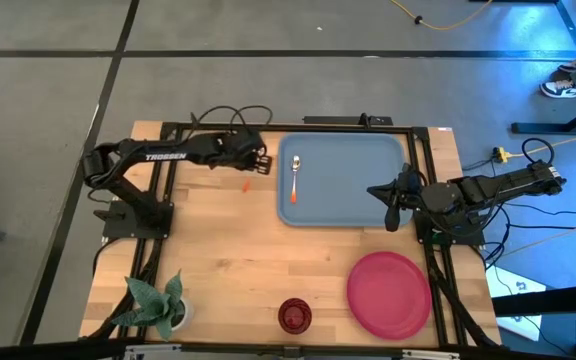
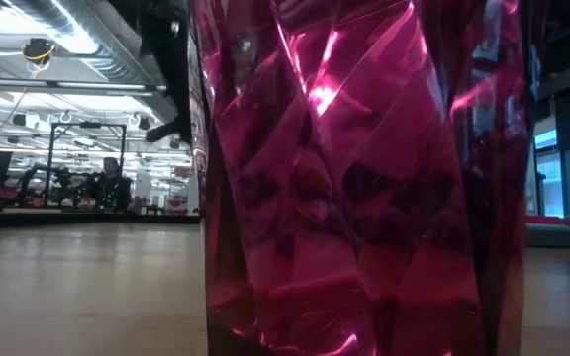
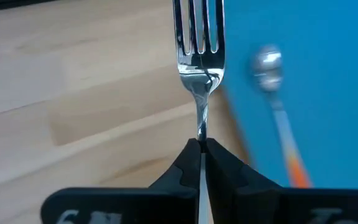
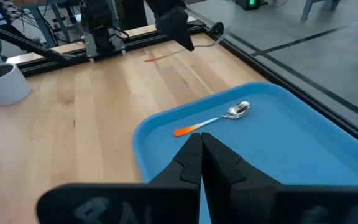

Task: Pick and place plate/cup/fork/spoon on tray
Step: Put the orange fork to the right side of the orange spoon on the blue tray

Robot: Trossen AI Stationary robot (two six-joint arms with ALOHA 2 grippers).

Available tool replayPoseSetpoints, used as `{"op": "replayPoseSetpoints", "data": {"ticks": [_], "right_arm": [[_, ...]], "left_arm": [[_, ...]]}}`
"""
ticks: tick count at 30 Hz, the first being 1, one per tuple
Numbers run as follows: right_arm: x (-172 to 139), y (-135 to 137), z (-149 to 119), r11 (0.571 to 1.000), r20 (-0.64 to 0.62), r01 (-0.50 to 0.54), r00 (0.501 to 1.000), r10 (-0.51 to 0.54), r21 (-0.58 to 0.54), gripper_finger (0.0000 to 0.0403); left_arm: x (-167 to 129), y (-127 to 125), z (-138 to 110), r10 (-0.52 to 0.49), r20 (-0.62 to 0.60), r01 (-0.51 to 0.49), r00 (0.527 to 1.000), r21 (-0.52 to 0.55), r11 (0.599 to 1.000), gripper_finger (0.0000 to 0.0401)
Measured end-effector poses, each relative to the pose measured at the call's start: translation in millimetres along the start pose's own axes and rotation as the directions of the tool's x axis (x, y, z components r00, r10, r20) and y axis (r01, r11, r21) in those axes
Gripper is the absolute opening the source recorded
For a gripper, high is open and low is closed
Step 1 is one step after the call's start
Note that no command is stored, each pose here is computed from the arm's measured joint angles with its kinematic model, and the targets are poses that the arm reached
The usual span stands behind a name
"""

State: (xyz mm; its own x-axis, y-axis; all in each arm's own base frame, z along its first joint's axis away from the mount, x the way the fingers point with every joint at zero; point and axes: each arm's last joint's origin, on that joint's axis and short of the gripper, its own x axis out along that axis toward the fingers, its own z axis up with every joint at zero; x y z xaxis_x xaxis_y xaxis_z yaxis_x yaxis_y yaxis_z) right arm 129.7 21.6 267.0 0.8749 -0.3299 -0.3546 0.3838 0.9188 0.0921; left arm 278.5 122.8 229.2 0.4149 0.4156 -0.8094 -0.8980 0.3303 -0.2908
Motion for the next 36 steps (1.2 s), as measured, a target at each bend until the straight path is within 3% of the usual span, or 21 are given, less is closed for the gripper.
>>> {"op": "replayPoseSetpoints", "data": {"ticks": [11, 25, 36], "right_arm": [[3.1, 0.3, -4.5, 0.997, -0.038, 0.022, 0.999, -0.025, -0.077, 0.0007], [7.8, 5.2, -7.2, 0.994, -0.089, -0.047, 0.995, 0.039, -0.098, 0.0007], [7.9, 5.4, -7.2, 0.997, -0.09, -0.048, 0.995, 0.041, -0.067, 0.0007]], "left_arm": [[3.6, -56.7, -13.0, -0.163, 0.129, 0.173, 0.978, -0.068, 0.983, 0.0], [61.1, -86.5, -32.4, -0.311, 0.161, 0.33, 0.937, -0.11, 0.937, 0.0], [113.9, -118.7, -28.6, -0.317, 0.082, 0.322, 0.945, -0.058, 0.945, 0.0]]}}
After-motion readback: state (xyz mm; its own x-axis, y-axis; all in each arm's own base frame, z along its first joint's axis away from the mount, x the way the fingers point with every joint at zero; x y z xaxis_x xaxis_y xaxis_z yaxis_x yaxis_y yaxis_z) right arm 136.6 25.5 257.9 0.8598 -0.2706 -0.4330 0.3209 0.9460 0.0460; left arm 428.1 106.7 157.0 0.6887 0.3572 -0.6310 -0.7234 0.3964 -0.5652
